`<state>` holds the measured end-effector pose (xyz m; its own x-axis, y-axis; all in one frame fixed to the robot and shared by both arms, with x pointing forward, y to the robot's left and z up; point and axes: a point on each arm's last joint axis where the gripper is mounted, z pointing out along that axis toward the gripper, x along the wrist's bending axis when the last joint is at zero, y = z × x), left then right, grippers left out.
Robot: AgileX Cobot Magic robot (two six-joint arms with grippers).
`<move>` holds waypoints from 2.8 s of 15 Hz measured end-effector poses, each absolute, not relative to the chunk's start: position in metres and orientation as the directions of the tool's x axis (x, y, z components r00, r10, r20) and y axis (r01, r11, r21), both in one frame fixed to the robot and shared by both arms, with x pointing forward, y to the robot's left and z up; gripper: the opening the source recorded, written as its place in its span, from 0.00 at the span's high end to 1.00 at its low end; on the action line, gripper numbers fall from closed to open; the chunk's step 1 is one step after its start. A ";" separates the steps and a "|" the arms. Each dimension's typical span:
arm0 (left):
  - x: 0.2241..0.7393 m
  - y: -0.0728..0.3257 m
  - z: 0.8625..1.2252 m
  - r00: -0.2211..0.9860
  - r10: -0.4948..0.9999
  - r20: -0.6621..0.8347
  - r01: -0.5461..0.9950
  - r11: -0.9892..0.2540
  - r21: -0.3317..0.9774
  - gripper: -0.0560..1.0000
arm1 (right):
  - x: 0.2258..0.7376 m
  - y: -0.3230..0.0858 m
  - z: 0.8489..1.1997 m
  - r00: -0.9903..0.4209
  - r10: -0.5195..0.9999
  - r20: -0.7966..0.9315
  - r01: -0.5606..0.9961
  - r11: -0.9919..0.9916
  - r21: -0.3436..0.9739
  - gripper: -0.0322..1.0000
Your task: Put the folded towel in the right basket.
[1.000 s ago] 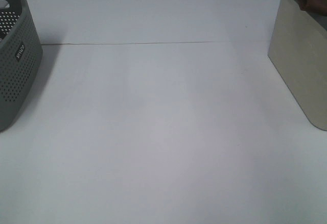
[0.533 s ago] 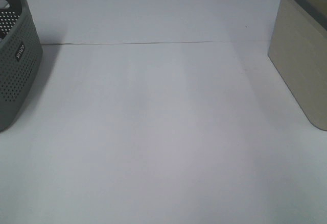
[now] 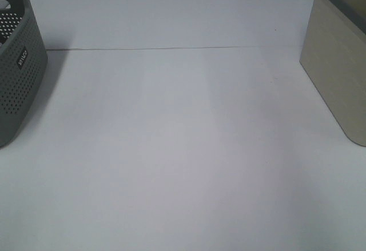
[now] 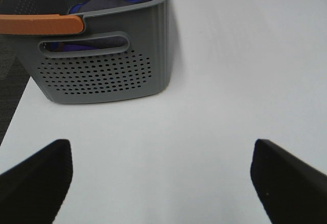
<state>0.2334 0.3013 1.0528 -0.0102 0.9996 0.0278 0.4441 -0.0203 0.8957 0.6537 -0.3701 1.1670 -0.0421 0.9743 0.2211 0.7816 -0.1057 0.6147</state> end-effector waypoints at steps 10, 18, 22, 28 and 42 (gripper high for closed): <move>0.233 0.301 1.053 -0.010 1.000 0.028 0.444 -0.020 0.896 0.11 | 0.584 -0.258 1.195 -0.219 0.975 0.020 0.784 0.164 0.599 0.02; 0.233 0.301 1.053 -0.010 1.000 0.028 0.444 -0.020 0.896 0.11 | 0.445 -0.273 1.127 -0.184 0.983 0.028 0.899 0.157 0.409 0.02; 0.233 0.301 1.053 -0.010 1.000 0.028 0.444 -0.020 0.896 0.11 | 0.380 -0.280 1.100 -0.168 0.985 0.025 0.899 0.143 0.413 0.02; 0.233 0.301 1.053 -0.010 1.000 0.028 0.444 -0.020 0.896 0.11 | 0.286 -0.290 1.065 -0.170 0.985 0.003 0.802 0.136 0.582 0.02; 0.233 0.301 1.053 -0.010 1.000 0.028 0.444 -0.020 0.896 0.11 | 0.235 -0.296 1.037 -0.169 0.984 -0.065 0.516 0.144 0.844 0.02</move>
